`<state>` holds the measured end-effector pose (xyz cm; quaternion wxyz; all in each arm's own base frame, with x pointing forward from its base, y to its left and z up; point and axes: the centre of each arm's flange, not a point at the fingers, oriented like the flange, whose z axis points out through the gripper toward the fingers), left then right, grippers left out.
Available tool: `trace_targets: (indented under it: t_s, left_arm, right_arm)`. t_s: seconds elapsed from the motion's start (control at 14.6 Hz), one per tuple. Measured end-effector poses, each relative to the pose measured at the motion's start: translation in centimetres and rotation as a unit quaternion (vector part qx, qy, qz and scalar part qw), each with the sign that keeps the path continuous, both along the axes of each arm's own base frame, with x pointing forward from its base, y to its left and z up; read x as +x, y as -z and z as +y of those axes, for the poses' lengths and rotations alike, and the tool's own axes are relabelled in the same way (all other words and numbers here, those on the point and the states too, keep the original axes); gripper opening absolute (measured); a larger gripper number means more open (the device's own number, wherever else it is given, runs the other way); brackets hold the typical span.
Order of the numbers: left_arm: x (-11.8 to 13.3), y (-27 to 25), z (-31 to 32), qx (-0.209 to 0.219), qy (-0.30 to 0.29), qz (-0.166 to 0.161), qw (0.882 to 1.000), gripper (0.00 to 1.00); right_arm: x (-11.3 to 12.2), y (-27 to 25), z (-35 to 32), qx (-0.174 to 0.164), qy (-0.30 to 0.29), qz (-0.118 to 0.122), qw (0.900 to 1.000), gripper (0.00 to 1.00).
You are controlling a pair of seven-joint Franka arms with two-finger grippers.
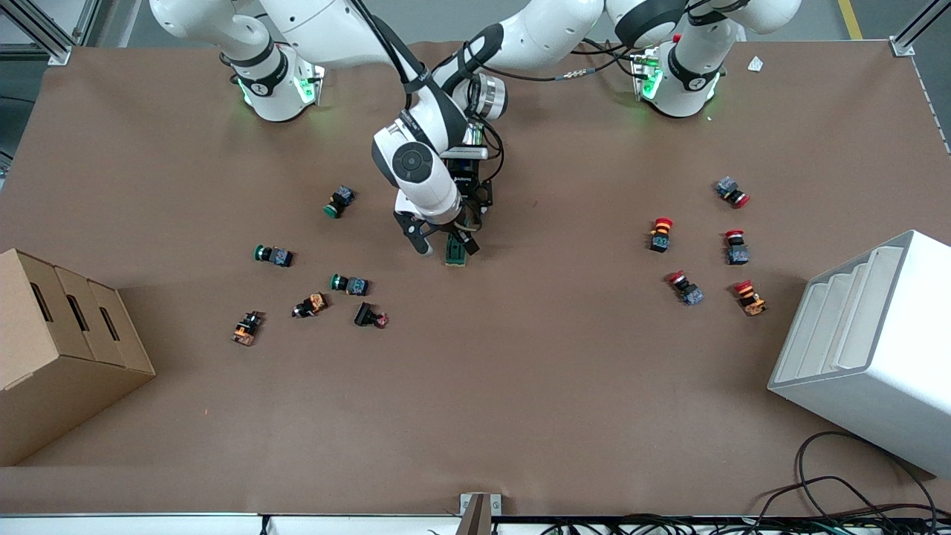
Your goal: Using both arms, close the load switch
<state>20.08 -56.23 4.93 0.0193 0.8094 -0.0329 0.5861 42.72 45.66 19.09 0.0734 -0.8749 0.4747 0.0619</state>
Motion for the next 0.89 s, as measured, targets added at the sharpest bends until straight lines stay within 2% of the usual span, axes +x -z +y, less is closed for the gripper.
trace_targets:
  t_s: [0.27, 0.55, 0.75, 0.89]
  left_arm:
    - [0.0, 0.0, 0.0, 0.000, -0.001, 0.000, 1.000, 1.00]
    - [0.0, 0.0, 0.0, 0.000, -0.002, 0.000, 1.000, 1.00]
    - [-0.1, 0.0, 0.0, 0.001, -0.002, -0.001, 1.000, 1.00]
    - [-0.1, 0.1, 0.0, 0.001, -0.002, -0.003, 1.000, 1.00]
  right_arm:
    - [0.9, -0.8, 0.0, 0.002, 0.005, 0.001, 1.000, 1.00]
    - [2.7, -2.9, -0.1, 0.002, 0.011, 0.017, 1.000, 1.00]
    - [6.0, -5.3, -0.8, 0.019, 0.029, -0.002, 0.999, 1.00]
    - [6.9, -5.8, -0.8, 0.025, 0.033, -0.009, 0.999, 1.00]
